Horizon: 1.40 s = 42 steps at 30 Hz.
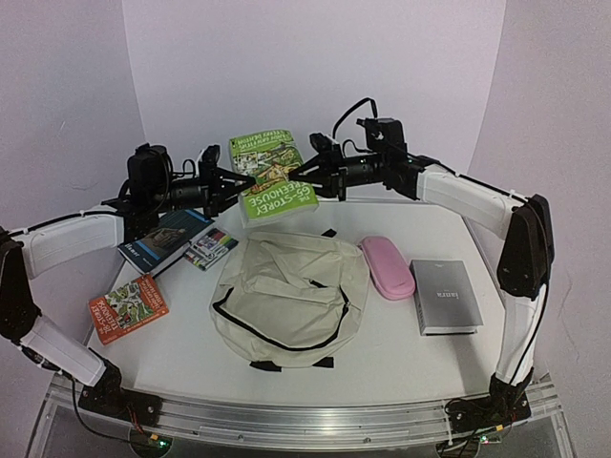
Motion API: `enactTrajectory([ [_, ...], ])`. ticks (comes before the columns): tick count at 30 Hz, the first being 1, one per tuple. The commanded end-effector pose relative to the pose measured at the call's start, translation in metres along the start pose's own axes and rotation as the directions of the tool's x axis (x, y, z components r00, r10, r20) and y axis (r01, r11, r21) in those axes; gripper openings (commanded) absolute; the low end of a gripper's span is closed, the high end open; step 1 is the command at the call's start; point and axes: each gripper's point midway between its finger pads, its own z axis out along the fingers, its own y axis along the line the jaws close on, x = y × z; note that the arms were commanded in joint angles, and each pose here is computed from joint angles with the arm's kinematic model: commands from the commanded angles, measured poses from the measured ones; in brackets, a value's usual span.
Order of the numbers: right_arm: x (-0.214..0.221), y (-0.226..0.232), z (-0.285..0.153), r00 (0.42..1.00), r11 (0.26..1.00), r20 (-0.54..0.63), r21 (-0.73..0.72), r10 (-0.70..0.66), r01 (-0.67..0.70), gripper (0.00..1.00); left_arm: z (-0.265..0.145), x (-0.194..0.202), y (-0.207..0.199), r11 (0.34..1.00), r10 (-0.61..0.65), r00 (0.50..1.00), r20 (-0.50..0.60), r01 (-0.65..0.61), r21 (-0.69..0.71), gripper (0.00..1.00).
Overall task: Pack the student bag
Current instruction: Pick up the book from the center of the board, then adjust the student bag at the center of the board.
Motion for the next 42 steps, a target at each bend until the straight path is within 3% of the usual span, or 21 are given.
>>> enactTrajectory([
  [1,-0.012,0.03,-0.01,0.983,0.983,0.051,-0.033,-0.176,0.178,0.36,-0.015,-0.007,-0.022,0.999,0.041,0.997,0.063,-0.041,0.007,0.01],
  [2,-0.014,0.02,-0.01,0.977,0.979,0.054,0.014,-0.206,0.205,0.47,-0.018,-0.009,-0.015,0.999,0.029,0.996,0.09,-0.027,-0.027,0.0],
  [5,-0.008,-0.034,-0.018,0.966,0.932,0.003,0.264,-0.259,0.249,0.66,-0.032,-0.009,0.006,0.988,0.002,0.988,0.153,0.022,-0.153,0.0],
  [8,0.003,-0.08,-0.029,0.942,0.838,-0.099,0.435,-0.321,0.331,0.74,-0.05,0.0,0.037,0.948,-0.05,0.978,0.201,0.11,-0.298,0.0],
  [15,0.056,-0.153,-0.045,0.884,0.705,-0.333,0.536,-0.329,0.464,0.77,-0.088,0.042,0.117,0.744,-0.192,0.954,0.229,0.293,-0.601,0.0],
  [19,0.073,-0.181,-0.05,0.881,0.684,-0.38,0.565,-0.281,0.462,0.77,-0.092,0.056,0.152,0.644,-0.247,0.949,0.195,0.311,-0.699,0.0],
  [25,0.107,-0.218,-0.056,0.885,0.687,-0.43,0.589,-0.179,0.425,0.76,-0.073,0.063,0.206,0.551,-0.334,0.934,0.123,0.3,-0.779,0.0],
  [30,0.143,-0.243,-0.062,0.876,0.704,-0.473,0.59,-0.093,0.394,0.75,-0.042,0.043,0.239,0.546,-0.335,0.94,0.065,0.25,-0.799,0.0],
  [35,0.152,-0.258,-0.058,0.874,0.722,-0.483,0.584,-0.058,0.371,0.75,-0.015,0.012,0.258,0.554,-0.305,0.951,0.044,0.215,-0.804,0.0],
  [42,0.111,-0.242,-0.046,0.885,0.708,-0.442,0.579,-0.144,0.404,0.75,-0.008,-0.044,0.247,0.593,-0.212,0.974,0.076,0.19,-0.782,0.0],
])
